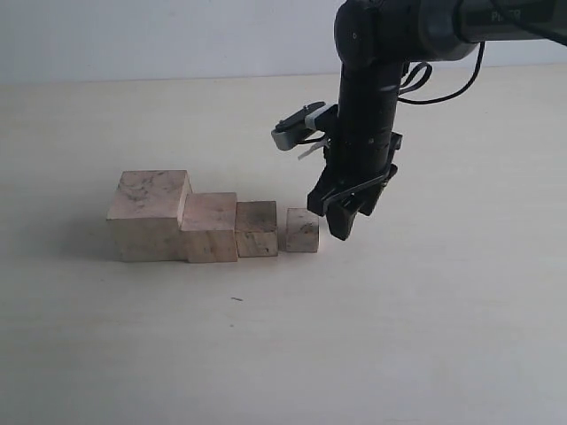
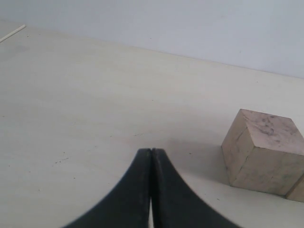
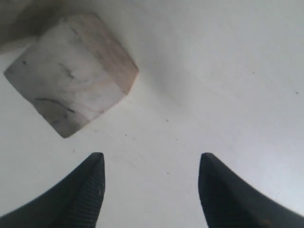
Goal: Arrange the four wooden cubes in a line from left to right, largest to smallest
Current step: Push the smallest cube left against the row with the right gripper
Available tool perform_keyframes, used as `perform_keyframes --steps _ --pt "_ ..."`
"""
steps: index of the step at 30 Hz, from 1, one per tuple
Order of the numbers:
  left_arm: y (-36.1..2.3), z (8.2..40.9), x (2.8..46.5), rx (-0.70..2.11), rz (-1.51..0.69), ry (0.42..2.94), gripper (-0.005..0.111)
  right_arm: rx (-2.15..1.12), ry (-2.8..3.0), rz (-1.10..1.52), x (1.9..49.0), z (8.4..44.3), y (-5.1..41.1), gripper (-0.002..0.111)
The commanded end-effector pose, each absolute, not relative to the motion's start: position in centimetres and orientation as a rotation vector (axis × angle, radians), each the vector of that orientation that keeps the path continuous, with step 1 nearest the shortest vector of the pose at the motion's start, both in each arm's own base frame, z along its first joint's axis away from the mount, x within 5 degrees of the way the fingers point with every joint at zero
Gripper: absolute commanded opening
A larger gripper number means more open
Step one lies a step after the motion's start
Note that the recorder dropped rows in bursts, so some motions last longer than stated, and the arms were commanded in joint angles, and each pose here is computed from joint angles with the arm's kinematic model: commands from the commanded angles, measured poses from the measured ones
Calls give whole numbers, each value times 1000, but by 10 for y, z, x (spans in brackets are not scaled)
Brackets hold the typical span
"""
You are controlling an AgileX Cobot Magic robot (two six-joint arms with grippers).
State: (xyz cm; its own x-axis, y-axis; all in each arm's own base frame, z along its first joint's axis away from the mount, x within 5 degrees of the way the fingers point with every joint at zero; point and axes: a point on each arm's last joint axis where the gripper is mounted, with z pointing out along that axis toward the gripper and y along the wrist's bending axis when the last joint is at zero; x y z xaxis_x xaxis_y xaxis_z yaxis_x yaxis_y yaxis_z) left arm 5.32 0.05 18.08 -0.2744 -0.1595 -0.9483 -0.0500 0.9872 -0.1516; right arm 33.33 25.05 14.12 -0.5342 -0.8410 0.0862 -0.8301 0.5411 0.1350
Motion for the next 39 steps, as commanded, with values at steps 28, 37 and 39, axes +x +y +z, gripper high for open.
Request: perform_keyframes --steps 28,37,39 --pt "0 181 53 -150 -109 1837 0 1549 -2644 -155 342 122 256 55" --pt "0 181 53 -150 -109 1837 0 1518 -2617 -171 341 106 258 55" --pt "0 181 53 -150 -109 1837 0 1521 -2623 -172 341 106 258 55"
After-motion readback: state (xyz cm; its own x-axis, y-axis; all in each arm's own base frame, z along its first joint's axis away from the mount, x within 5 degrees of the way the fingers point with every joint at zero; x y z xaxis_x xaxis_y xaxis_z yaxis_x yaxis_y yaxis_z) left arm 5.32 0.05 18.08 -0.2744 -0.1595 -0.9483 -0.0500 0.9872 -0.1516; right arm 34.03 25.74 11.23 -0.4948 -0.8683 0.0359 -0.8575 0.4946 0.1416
